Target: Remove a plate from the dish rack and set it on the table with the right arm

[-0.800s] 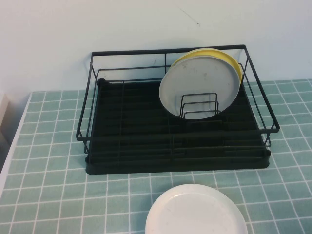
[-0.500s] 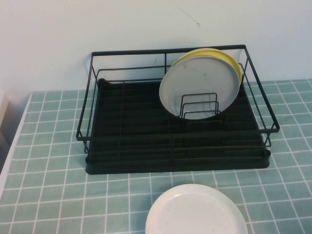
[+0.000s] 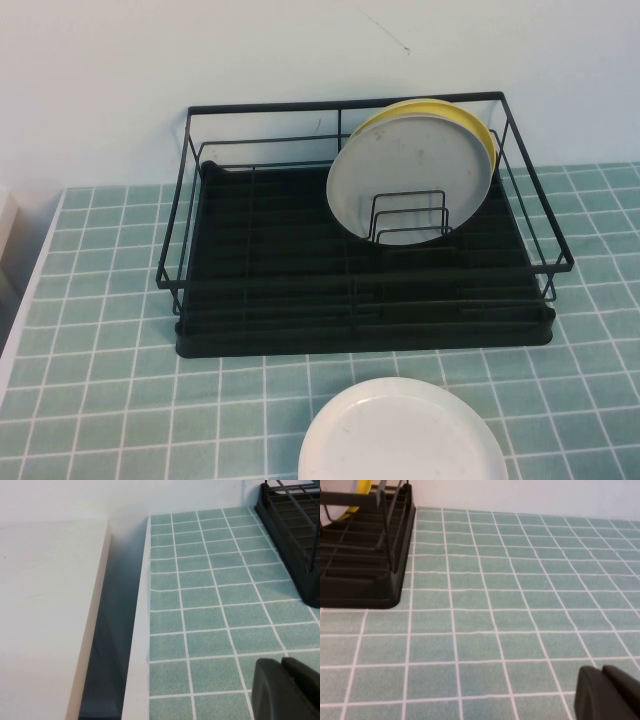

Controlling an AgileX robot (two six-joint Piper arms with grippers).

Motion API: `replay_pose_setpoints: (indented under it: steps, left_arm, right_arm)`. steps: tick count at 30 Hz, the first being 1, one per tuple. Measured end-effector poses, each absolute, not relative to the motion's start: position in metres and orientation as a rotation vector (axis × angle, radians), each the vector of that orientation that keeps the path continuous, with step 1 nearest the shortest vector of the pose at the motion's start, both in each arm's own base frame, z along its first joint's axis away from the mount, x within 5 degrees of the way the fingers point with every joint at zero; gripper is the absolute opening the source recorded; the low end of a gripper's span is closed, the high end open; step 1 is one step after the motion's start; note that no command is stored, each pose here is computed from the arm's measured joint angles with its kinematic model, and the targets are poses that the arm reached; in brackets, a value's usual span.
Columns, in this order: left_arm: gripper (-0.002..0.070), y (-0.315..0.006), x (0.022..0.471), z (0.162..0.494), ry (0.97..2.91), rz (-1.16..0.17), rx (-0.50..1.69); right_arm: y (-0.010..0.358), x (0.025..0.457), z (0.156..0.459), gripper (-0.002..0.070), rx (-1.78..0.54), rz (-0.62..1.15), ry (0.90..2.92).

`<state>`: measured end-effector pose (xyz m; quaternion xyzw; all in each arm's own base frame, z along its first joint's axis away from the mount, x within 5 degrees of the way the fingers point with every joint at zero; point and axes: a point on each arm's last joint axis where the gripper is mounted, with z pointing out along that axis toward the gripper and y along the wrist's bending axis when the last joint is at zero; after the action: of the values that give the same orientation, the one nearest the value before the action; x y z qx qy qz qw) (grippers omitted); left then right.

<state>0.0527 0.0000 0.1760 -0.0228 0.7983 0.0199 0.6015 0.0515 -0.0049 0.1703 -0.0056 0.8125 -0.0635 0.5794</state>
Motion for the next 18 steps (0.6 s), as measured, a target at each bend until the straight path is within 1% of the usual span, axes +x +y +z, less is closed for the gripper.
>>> replay_pose_setpoints:
  steps: [9,11,13,17,18]
  left_arm:
    - [-0.0003,0.000,0.053,0.176,1.850,0.046,-0.053]
    - [-0.0003,0.000,0.053,0.176,1.850,0.046,-0.053]
    - [-0.0003,0.000,0.053,0.176,1.850,0.046,-0.053]
    - [-0.0003,0.000,0.053,0.176,1.850,0.046,-0.053]
    - [-0.0003,0.000,0.053,0.176,1.850,0.046,-0.053]
  right_arm:
    - [-0.005,0.052,0.170,-0.0001,-0.008,-0.141,1.899]
    - [-0.003,0.052,0.171,-0.0001,0.027,-0.084,1.894]
    - [0.002,0.052,0.171,-0.0001,0.140,0.067,1.881]
    - [0.013,0.053,0.174,-0.0001,0.477,0.507,1.804]
    - [0.015,0.054,0.176,-0.0001,0.535,0.586,1.780]
